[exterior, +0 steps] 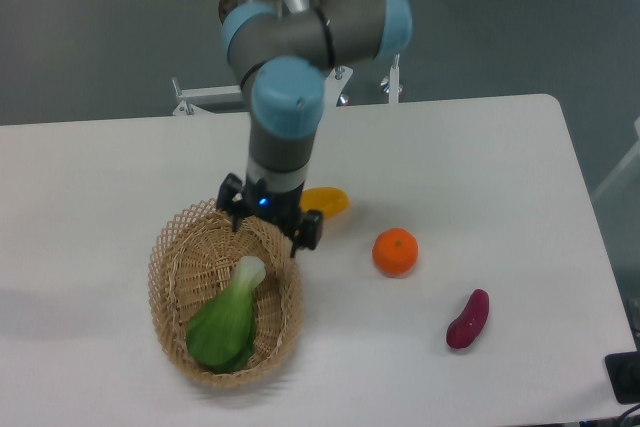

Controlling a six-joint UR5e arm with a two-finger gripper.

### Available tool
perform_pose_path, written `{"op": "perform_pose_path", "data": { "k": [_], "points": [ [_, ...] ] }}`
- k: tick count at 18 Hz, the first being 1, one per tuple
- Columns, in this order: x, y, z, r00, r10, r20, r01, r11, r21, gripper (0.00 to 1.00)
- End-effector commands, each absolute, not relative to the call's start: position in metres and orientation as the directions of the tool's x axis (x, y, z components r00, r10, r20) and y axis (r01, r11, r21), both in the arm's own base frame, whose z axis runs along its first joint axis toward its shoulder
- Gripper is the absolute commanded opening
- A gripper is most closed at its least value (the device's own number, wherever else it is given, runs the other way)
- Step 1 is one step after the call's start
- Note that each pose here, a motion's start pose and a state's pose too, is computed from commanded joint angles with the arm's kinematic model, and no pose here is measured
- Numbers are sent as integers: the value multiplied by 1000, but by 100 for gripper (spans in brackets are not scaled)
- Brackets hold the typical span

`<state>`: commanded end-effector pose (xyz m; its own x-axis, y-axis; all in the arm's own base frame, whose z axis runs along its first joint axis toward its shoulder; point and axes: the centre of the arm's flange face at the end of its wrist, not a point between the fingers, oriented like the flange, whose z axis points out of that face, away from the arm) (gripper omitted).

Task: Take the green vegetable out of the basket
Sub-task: 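Move the open gripper over the basket above the green bok choy, then lower the gripper and close it on the bok choy stem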

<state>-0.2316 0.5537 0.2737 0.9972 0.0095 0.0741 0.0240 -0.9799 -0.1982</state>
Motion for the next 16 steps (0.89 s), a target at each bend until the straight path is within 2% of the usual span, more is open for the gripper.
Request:
{"op": "perform_pose_path", "data": {
  "k": [4, 16],
  "points": [
    [-231, 557, 247, 998, 22, 60, 32, -985, -172, 100],
    [-216, 576, 208, 1000, -17, -10, -19, -990, -141, 100]
  ]
}}
